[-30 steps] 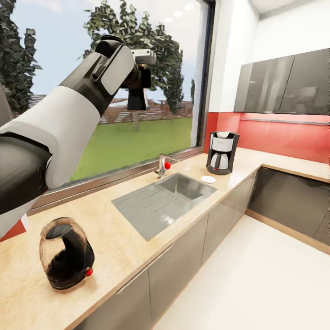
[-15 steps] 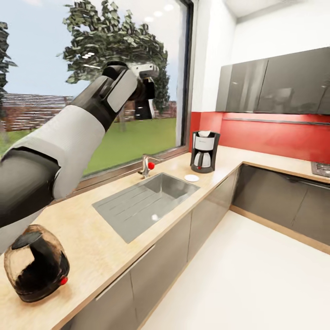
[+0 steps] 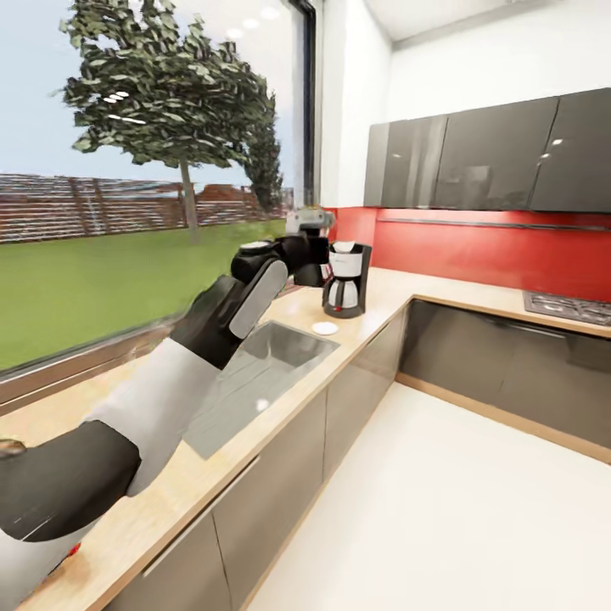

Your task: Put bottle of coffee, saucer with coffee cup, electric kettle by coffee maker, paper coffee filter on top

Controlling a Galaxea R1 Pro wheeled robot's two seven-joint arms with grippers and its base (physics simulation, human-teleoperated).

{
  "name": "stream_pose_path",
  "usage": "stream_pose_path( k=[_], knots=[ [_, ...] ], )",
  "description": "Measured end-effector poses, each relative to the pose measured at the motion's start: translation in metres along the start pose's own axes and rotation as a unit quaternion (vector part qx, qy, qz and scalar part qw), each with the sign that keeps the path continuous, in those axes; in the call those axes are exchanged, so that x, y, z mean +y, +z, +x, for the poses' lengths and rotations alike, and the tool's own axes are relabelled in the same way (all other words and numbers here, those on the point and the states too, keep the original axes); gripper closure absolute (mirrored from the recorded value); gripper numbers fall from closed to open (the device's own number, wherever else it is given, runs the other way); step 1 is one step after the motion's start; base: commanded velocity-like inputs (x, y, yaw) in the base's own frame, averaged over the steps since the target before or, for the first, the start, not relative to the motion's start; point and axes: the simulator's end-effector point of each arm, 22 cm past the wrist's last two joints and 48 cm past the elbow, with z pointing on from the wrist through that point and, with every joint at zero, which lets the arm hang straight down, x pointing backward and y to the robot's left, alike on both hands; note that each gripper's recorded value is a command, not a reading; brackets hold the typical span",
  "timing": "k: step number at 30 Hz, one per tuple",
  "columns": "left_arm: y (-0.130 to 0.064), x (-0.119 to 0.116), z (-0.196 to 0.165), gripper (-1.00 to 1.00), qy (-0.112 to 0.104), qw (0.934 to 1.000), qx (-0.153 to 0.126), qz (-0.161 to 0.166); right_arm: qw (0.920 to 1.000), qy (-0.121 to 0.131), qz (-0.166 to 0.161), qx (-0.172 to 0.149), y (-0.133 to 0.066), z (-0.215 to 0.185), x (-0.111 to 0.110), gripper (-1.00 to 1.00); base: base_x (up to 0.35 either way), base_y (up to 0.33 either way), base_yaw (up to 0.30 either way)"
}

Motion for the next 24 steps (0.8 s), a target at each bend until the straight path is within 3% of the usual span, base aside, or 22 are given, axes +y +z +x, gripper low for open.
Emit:
stream_pose_path(
  k=[1,4,8,18,24],
  knots=[
    [0.004,0.003,0.017,1.0,-0.008,0.9999,0.011,-0.001,1.0,0.0,0.0,0.001,0.0,0.0,0.0,-1.0,0.0,0.0,-0.248],
    [-0.003,-0.005,0.024,1.0,-0.021,0.9997,-0.006,0.009,1.0,0.0,0.0,0.001,0.0,0.0,0.0,-1.0,0.0,0.0,-0.231],
    [-0.009,-0.008,0.049,1.0,-0.035,0.9993,0.0,0.013,1.0,0.0,0.0,0.001,0.0,0.0,0.0,-1.0,0.053,-0.054,-0.075],
    [-0.009,-0.006,0.06,1.0,-0.038,0.9992,0.007,0.011,1.0,0.0,0.0,0.0,0.0,0.0,0.0,-1.0,0.225,-0.221,-0.007],
    [-0.008,-0.006,0.061,1.0,-0.038,0.9992,0.008,0.01,1.0,0.0,0.0,0.0,0.0,-0.001,0.0,-1.0,0.036,-0.034,0.0]
  ],
)
